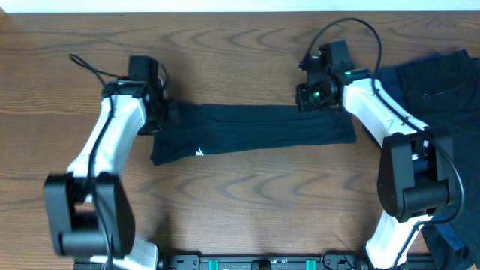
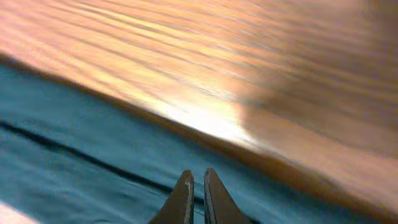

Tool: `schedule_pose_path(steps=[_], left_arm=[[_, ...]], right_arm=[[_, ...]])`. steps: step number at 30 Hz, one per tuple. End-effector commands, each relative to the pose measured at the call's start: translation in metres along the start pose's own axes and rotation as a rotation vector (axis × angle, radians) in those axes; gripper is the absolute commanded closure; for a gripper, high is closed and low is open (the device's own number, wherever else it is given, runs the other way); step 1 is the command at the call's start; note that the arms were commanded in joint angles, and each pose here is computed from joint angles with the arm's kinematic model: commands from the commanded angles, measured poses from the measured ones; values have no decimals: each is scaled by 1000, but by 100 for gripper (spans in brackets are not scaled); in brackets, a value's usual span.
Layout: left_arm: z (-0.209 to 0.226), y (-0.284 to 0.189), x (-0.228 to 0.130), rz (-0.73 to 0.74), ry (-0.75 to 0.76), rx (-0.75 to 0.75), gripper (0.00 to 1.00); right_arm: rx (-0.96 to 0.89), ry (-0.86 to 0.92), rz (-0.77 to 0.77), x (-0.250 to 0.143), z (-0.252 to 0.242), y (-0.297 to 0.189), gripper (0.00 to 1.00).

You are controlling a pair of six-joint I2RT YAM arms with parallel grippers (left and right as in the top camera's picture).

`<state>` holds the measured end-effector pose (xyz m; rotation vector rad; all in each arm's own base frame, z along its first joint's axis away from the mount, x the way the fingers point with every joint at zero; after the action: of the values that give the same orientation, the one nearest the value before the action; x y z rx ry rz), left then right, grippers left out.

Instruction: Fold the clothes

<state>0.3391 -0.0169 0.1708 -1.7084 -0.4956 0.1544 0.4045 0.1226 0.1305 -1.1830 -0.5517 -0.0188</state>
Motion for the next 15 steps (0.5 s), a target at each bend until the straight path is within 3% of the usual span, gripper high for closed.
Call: schedule_pose_path(steps=[1, 9, 15], left_arm=[[-7, -13, 3, -26, 18, -57, 79], [-6, 14, 5, 19, 13, -37, 79], [-3, 31, 4, 65, 6, -15, 80]], right_arm=[[99, -84, -1, 4, 33, 7, 93], [146, -220, 5, 1, 72, 46, 95], [160, -196, -16, 0, 78, 80, 96]])
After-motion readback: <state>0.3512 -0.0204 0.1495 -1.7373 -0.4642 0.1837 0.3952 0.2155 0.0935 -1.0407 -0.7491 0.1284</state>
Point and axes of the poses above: each gripper's point midway between its finger pads, its own y axis out along the fingers, its own z axis along the line the jaws close on, x = y × z, the point moved 9 cm from there along -y, back along the fingers, and after that the axes turned 7 degrees about -y, right-handed, at the moved point
